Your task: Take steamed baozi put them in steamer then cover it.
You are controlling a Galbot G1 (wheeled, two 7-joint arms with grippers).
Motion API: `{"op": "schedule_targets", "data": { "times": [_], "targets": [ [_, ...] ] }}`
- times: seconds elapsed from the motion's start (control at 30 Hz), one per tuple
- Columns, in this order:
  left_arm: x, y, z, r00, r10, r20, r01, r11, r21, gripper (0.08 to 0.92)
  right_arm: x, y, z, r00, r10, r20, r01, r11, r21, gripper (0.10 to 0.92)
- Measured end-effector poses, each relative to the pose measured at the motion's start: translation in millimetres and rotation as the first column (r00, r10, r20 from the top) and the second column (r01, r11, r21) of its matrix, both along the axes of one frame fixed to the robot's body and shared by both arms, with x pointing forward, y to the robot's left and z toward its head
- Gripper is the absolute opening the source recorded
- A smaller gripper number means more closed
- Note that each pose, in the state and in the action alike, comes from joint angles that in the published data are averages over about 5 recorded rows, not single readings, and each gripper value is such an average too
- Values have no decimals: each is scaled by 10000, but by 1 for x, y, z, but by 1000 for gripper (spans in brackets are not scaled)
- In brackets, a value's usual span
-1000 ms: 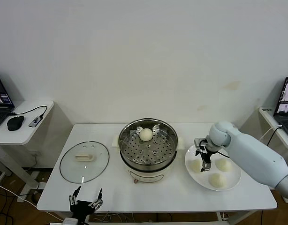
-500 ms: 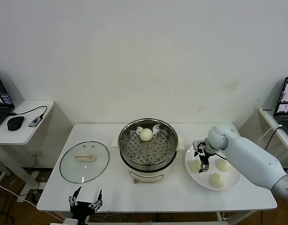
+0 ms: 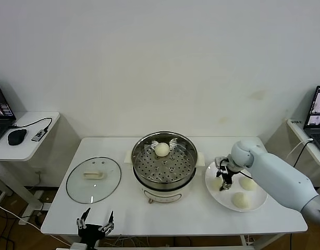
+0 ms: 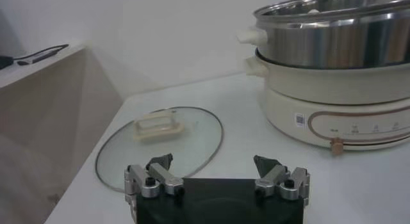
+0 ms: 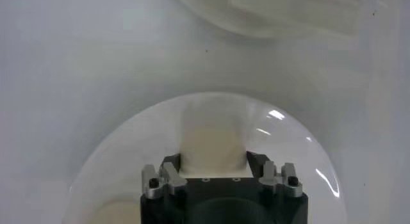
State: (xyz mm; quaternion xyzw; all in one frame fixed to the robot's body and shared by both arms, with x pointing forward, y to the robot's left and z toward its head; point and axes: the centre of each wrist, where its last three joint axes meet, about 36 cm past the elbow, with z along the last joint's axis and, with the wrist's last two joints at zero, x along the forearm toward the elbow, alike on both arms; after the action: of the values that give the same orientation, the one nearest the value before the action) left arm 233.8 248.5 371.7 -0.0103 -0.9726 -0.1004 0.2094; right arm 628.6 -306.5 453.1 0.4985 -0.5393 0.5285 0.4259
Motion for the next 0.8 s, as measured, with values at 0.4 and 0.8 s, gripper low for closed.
{"op": "schedule_targets", "data": {
  "times": [0.4, 0.8],
  "targets": [
    [3, -1, 0, 10000, -5, 71, 5, 10000, -15, 823, 5, -11, 26, 9996, -278, 22, 278, 9995, 141, 560],
    [9, -1, 8, 9994, -22, 337, 19, 9999, 107, 823, 23, 13, 140, 9992, 132, 370, -158, 9975, 689, 560]
  ]
}}
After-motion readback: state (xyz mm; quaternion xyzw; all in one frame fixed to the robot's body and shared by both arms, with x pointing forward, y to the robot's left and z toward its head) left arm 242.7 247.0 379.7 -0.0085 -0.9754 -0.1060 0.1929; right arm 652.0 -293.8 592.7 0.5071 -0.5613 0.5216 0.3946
